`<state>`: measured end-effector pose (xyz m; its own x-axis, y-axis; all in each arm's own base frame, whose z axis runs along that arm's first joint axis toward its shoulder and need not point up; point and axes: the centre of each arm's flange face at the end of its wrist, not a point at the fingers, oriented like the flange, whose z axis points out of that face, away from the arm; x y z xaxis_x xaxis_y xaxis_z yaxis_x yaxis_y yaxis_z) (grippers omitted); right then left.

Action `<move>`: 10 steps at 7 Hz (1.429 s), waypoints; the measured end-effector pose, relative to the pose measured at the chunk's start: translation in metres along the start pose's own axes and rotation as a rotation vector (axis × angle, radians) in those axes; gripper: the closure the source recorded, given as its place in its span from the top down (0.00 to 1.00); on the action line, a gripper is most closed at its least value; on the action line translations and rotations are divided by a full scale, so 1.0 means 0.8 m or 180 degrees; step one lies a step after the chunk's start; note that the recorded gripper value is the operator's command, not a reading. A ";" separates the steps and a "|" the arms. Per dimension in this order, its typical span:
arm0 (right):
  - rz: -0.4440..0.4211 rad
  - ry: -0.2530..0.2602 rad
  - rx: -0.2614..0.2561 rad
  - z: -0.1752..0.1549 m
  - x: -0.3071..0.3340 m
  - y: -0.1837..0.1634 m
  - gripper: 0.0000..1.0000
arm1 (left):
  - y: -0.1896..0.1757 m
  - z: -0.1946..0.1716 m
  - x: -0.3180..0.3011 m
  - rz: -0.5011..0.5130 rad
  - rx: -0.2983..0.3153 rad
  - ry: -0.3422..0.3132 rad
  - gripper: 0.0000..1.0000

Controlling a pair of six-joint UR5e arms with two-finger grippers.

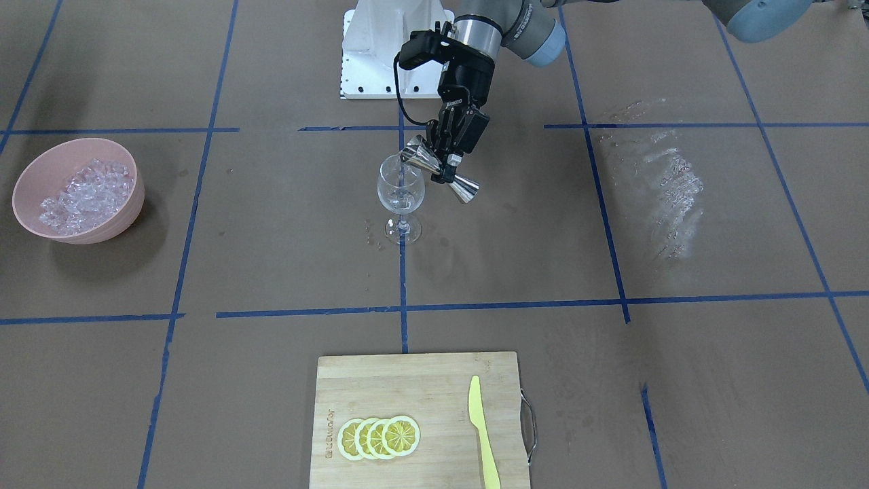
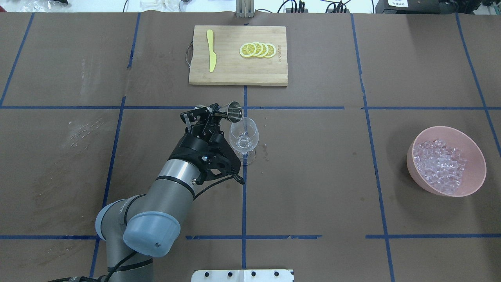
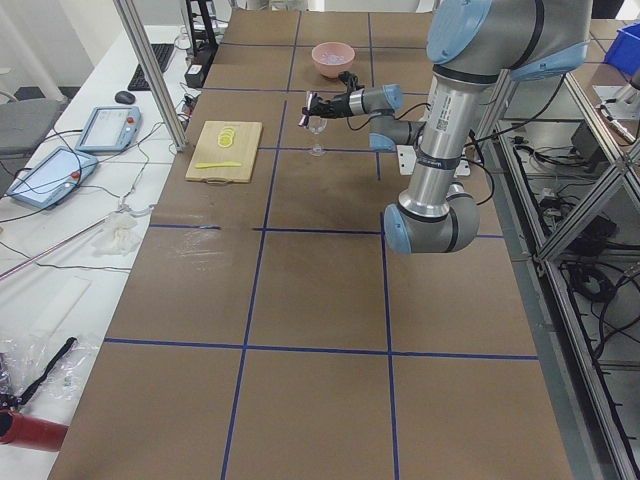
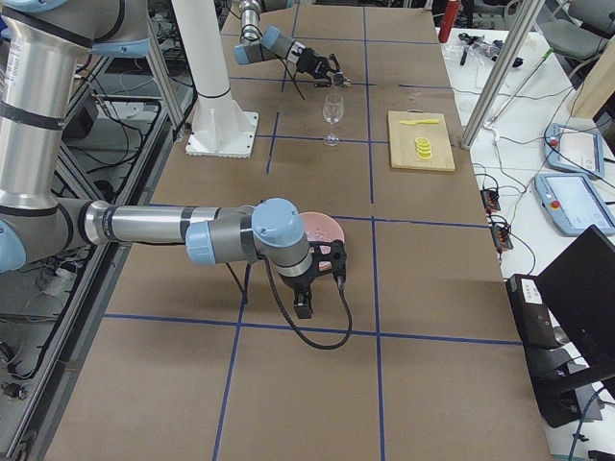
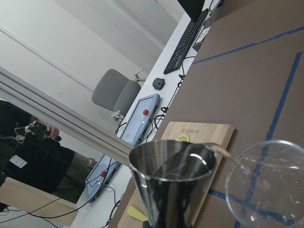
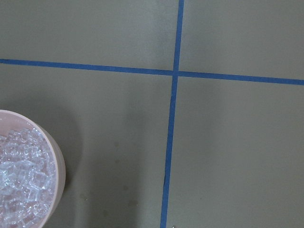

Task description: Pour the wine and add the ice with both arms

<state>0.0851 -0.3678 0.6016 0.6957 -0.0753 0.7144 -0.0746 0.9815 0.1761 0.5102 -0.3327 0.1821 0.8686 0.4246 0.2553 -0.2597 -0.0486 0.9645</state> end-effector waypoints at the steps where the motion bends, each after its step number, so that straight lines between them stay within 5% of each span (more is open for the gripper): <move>1: 0.0002 0.0000 -0.0002 0.000 0.000 0.000 1.00 | 0.001 0.001 -0.002 0.0150 -0.0019 -0.0071 0.00; 5: 0.0017 0.0001 -0.0011 0.002 0.003 0.003 1.00 | -0.001 -0.002 -0.011 0.0731 -0.0077 -0.0301 0.00; 10: 0.0072 -0.0001 -0.0046 0.005 0.009 0.014 1.00 | -0.007 -0.009 -0.004 0.1284 -0.0095 -0.0329 0.00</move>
<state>0.0865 -0.3579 0.6117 0.6938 -0.0532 0.7182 -0.0800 0.9854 0.1503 0.5062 -0.3273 0.1753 0.7321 0.2837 0.6193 -0.5987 -0.1657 0.7836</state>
